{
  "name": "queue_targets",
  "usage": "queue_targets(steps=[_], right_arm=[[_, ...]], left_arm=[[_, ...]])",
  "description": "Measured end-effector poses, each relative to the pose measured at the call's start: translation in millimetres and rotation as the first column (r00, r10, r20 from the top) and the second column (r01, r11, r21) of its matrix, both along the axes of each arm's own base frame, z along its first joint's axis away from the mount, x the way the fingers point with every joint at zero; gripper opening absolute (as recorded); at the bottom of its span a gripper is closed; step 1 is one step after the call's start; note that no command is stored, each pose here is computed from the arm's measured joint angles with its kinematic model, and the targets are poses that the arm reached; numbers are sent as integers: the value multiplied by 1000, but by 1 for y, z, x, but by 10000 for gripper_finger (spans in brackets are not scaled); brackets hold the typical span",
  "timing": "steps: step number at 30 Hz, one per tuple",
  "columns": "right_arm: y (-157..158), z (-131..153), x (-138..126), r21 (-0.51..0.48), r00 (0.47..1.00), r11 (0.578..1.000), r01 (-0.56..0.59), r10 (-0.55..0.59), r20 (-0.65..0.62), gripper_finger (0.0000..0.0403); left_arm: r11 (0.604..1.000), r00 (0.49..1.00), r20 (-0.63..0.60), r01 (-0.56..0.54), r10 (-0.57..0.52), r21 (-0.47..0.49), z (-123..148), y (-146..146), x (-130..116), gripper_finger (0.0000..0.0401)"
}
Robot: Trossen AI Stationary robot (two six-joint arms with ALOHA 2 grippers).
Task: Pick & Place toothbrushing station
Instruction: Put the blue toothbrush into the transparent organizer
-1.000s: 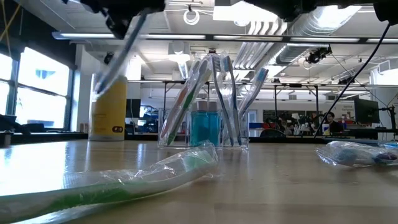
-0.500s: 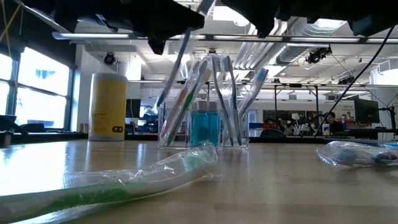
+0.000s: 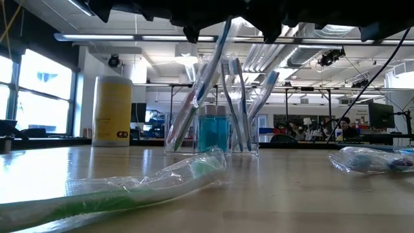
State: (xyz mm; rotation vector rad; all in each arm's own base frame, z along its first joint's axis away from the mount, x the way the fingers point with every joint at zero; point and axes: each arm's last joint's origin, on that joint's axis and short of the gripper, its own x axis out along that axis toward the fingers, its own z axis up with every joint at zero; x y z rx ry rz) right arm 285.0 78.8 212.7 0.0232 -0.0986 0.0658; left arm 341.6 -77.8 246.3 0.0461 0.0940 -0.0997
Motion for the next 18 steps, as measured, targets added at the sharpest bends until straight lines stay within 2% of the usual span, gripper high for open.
queue_targets(steps=[4,7,11,16,18], right_arm=[[0,0,0,-3,1000,1000,-2,2,-3,212],[1,0,0,-28,1000,999,-18,18,0,192],[1,0,0,-50,1000,999,-21,21,2,140],[2,0,0,-65,1000,997,-29,30,3,50],[2,0,0,-96,999,994,-44,45,6,41]], left_arm=[[1000,1000,1,-3,3,2,0,0,0,6],[1000,1000,1,-3,3,2,0,0,0,6],[1000,1000,1,-9,9,1,0,0,0,6],[1000,1000,0,-15,15,-1,0,1,0,6],[1000,1000,-3,-15,15,-1,0,0,0,6]])
